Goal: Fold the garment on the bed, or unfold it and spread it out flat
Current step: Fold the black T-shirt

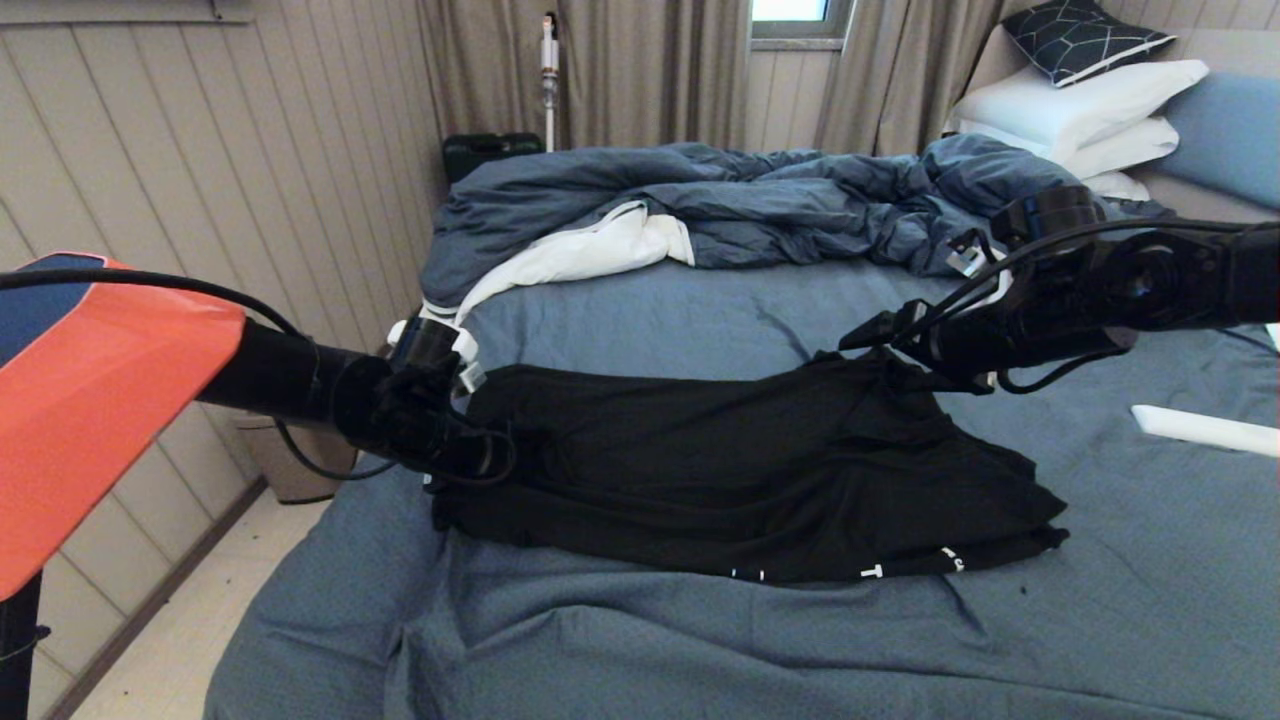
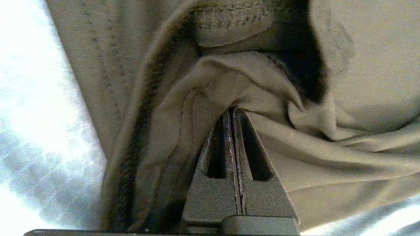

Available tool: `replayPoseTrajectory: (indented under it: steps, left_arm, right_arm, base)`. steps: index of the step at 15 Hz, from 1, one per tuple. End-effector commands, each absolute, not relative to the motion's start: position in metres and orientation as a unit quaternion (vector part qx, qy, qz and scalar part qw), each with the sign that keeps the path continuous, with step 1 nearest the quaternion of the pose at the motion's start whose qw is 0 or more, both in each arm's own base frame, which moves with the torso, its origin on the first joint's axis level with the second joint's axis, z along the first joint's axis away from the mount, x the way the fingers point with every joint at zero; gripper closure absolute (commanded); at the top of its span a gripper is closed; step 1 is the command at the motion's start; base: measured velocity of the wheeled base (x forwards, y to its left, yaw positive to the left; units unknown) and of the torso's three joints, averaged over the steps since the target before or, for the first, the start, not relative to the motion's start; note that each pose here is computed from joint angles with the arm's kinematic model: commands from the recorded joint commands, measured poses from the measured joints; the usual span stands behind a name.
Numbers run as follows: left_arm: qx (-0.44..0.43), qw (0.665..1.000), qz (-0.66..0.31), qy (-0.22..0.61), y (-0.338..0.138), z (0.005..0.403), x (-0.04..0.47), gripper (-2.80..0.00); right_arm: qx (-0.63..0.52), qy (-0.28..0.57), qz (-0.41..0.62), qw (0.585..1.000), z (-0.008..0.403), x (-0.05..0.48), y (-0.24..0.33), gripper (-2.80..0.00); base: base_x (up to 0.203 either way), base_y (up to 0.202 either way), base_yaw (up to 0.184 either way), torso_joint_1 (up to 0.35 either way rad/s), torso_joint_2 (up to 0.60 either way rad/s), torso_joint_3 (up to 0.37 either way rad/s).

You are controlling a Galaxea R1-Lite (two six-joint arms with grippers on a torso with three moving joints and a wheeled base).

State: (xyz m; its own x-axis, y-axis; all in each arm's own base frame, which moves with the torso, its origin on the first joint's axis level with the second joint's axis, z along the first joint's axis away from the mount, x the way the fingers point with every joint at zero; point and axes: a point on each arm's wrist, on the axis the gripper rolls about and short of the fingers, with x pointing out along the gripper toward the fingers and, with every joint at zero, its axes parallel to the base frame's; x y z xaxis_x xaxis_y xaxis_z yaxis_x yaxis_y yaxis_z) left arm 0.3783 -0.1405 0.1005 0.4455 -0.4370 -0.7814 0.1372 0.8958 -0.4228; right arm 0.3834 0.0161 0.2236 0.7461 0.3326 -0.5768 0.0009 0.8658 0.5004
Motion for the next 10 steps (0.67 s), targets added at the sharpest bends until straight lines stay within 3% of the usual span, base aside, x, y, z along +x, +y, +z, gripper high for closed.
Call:
replayPoseTrajectory:
  steps: [1, 10]
  left_arm:
    - [-0.157, 0.839, -0.172, 0.492, -0.139, 0.108, 0.376, 0.00]
    - [-0.260, 0.858, -0.123, 0.425, -0.105, 0.138, 0.392, 0.00]
  right_arm:
    - [0.243, 0.346, 0.092, 0.901, 0.223, 0.384, 0.017, -2.80]
    - [0.244, 0.346, 0.092, 0.901, 0.222, 0.386, 0.016, -2.80]
  base:
    - [0.000, 0.000, 0.000, 0.000, 0.00, 0.000]
    - [0.000, 0.000, 0.000, 0.000, 0.00, 0.000]
